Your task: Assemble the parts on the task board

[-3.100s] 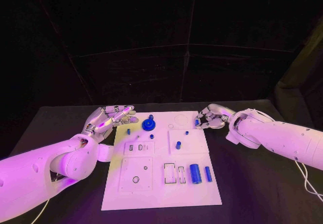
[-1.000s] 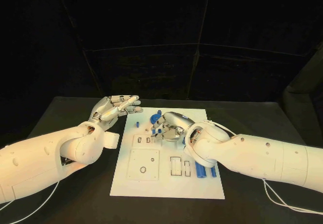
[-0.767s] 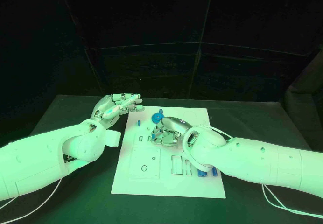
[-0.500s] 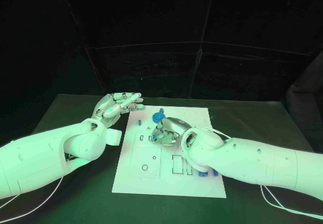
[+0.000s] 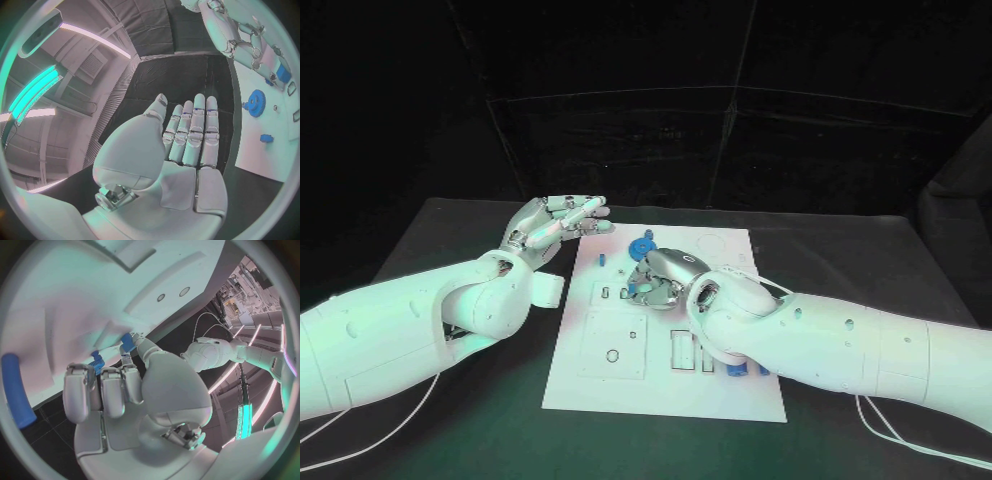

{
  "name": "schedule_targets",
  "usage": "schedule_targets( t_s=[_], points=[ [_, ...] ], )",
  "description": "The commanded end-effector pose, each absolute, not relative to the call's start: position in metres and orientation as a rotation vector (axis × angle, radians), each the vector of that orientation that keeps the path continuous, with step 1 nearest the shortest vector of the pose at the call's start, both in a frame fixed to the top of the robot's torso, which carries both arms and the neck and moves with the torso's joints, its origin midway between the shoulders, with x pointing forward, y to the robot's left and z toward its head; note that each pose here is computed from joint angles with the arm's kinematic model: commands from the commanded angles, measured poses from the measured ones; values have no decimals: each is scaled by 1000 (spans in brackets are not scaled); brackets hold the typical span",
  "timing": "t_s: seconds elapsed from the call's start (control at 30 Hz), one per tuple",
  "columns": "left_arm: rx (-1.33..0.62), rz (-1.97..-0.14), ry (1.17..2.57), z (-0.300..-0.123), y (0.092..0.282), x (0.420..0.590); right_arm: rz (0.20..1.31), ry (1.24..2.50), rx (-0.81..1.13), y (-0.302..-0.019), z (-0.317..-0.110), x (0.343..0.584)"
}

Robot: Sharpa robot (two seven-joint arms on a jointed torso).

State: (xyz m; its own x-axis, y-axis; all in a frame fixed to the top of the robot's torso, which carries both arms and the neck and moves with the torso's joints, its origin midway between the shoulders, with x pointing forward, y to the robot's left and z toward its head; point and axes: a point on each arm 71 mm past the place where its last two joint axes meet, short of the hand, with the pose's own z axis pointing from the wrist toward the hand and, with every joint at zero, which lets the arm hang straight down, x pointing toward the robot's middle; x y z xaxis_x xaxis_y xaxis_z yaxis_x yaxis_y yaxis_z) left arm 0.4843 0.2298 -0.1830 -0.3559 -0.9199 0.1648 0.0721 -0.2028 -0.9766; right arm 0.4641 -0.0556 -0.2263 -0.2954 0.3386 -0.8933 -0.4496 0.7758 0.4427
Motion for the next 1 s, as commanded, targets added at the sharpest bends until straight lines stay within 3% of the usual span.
schedule_targets(
  t_s=[0.03,1.0],
  points=[
    [-1071,-1682,1285,-182,228,484,743,1722,-111,-58,-231,465],
    [-1072,-1682,1286,-182,229,485,663,1772,-200,-56,-234,460]
  ],
)
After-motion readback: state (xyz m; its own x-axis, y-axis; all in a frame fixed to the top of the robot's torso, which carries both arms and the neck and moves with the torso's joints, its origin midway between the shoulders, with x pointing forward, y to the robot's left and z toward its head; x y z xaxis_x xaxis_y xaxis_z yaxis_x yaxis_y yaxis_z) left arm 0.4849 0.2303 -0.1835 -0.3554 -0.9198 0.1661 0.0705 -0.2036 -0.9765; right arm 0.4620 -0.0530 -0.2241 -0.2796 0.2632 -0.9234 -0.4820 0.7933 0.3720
